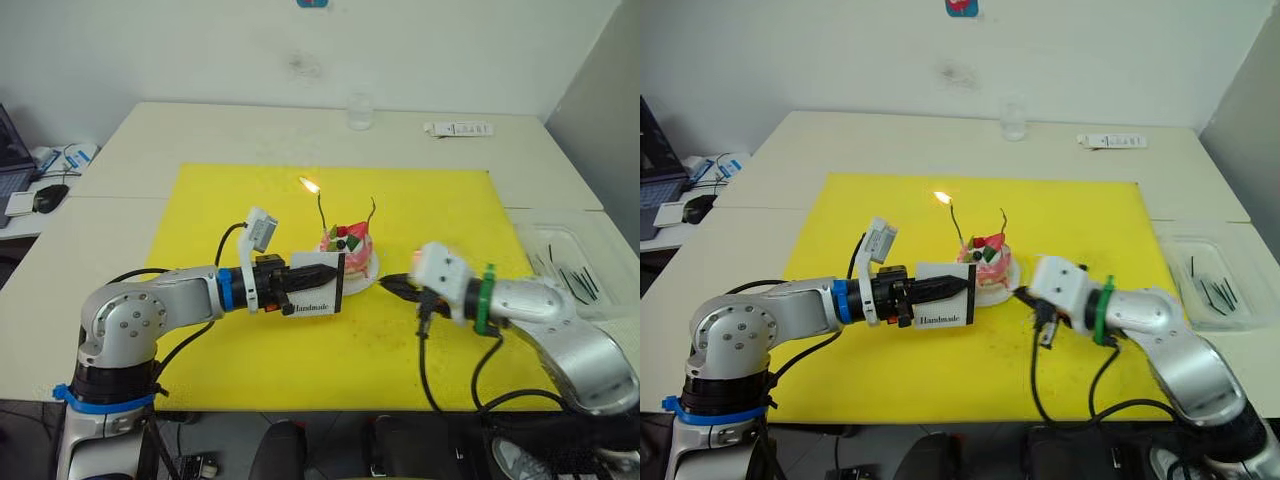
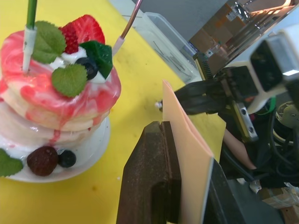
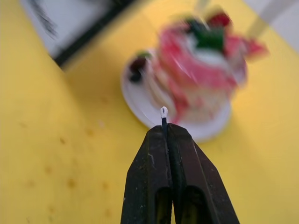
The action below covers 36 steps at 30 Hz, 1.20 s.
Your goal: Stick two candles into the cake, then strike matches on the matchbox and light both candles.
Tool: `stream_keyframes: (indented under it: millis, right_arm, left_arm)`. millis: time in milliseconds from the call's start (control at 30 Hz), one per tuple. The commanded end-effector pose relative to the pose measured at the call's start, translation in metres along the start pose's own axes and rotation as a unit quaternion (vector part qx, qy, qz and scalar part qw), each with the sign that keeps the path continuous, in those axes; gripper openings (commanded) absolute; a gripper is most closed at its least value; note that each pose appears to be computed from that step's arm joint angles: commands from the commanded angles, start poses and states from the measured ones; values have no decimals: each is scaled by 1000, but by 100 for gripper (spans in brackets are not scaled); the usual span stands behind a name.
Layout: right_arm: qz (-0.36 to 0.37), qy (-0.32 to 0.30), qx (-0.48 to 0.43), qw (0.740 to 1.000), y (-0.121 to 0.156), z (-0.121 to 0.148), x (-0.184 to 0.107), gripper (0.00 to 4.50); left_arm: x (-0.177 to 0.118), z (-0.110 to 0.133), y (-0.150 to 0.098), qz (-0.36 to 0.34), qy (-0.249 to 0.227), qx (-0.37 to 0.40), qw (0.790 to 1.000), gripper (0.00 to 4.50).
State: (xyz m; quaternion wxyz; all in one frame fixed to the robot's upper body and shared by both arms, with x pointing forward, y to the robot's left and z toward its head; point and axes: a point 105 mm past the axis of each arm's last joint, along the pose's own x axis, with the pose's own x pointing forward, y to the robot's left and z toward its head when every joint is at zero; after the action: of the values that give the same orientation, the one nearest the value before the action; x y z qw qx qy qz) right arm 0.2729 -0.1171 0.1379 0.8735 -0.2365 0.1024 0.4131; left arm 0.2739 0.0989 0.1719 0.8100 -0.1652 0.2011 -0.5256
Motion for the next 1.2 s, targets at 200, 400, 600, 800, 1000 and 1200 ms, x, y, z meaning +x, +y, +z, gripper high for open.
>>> stream_keyframes:
  millis: [200, 400, 600, 800, 1000, 1200]
  right_arm:
    - [-123, -14, 113, 986, -18, -39, 10, 3]
    - [-132, -3, 123, 984, -13, -53, 10, 64]
    - [-117, -23, 128, 984, -3, -51, 9, 166]
    - [-142, -61, 113, 981, -5, -54, 9, 166]
    - [-150, -81, 117, 978, -5, -57, 13, 166]
    - [-157, -80, 113, 978, -4, -63, 15, 166]
  left_arm:
    - [4, 1, -13, -26, 4, 38, 999, 0]
    - [3, 0, -13, -25, 6, 40, 999, 0]
    - [2, -1, -12, -23, 8, 40, 999, 0]
    - [3, 0, -12, -23, 8, 42, 999, 0]
    - [2, 0, -11, -25, 10, 43, 999, 0]
    - [3, 0, -12, -27, 11, 43, 999, 0]
